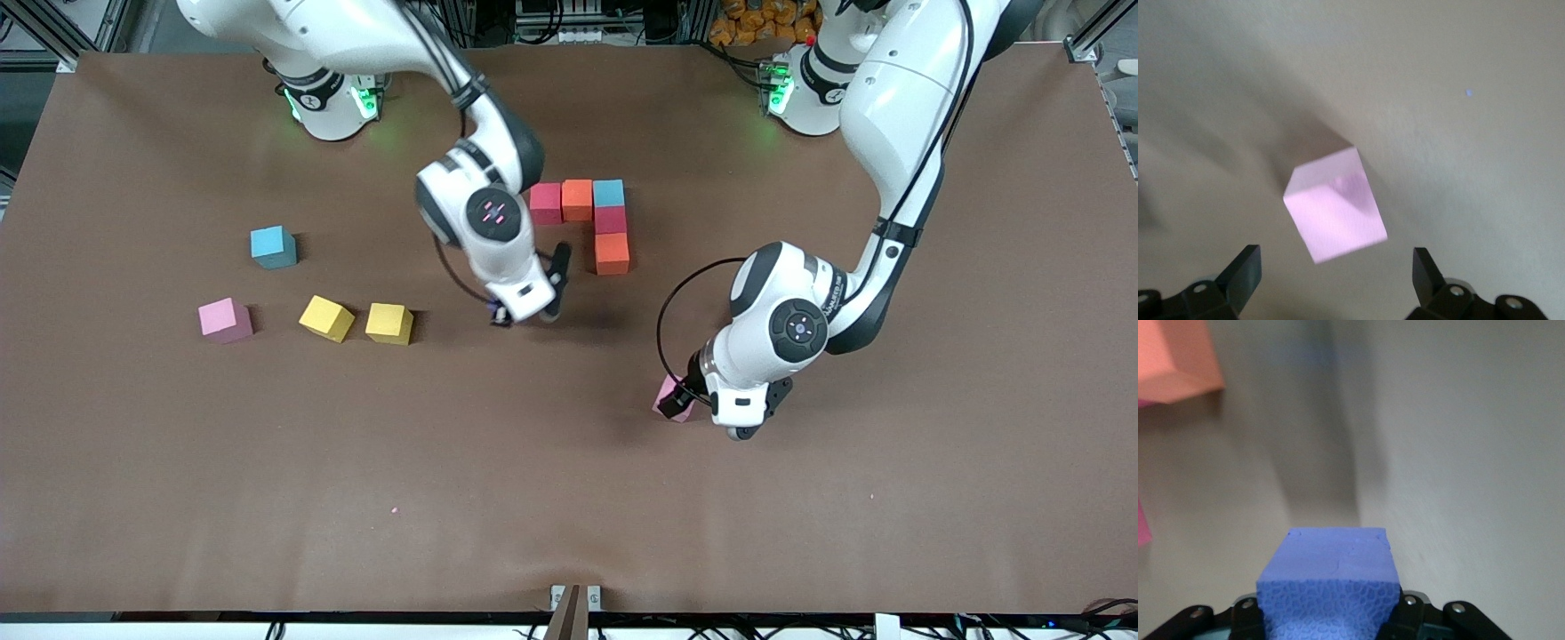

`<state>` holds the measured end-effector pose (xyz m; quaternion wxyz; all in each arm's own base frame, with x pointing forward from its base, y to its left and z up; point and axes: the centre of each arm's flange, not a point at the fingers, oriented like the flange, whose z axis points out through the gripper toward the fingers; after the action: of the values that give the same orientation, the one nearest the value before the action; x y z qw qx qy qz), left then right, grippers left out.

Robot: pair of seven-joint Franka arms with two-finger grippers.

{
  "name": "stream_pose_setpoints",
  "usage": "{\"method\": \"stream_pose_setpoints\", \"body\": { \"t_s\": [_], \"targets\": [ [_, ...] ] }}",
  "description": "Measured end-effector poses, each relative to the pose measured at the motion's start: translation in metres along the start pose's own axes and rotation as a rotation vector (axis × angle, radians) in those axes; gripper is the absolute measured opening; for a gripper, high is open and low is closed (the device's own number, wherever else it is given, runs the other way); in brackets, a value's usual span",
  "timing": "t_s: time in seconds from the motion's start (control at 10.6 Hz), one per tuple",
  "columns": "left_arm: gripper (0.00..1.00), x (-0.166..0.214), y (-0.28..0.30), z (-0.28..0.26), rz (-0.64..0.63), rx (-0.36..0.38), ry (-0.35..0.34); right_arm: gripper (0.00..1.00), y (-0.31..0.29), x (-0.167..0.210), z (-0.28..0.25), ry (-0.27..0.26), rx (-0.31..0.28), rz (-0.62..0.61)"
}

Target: Form number 2 with 11 blocks

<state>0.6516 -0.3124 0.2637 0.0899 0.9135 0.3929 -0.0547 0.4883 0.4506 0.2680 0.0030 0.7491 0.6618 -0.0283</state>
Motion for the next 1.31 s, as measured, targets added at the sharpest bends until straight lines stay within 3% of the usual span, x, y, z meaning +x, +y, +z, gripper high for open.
{"method": "stream_pose_setpoints", "body": {
  "t_s": [0.28, 0.66, 0.94, 1.13, 1.31],
  "targets": [
    [1.00, -0.004, -0.003, 0.036, -0.029, 0.030, 0.004, 0.59, -0.044, 0.033, 0.017, 0.034, -0.044, -0.118],
    [1.00, -0.002, -0.005, 0.052, -0.060, 0.042, 0.003, 0.59, -0.093, 0.063, 0.052, 0.016, -0.048, -0.214],
    [0.89, 0.003, -0.007, 0.055, -0.067, 0.047, 0.005, 0.59, -0.099, 0.065, 0.067, 0.000, -0.038, -0.221],
    [0.61, 0.004, -0.007, 0.054, -0.068, 0.046, 0.006, 0.59, -0.100, 0.065, 0.072, -0.002, -0.037, -0.214],
    [0.59, 0.002, -0.005, 0.053, -0.063, 0.044, 0.009, 0.59, -0.103, 0.066, 0.075, -0.004, -0.036, -0.208]
  ]
}}
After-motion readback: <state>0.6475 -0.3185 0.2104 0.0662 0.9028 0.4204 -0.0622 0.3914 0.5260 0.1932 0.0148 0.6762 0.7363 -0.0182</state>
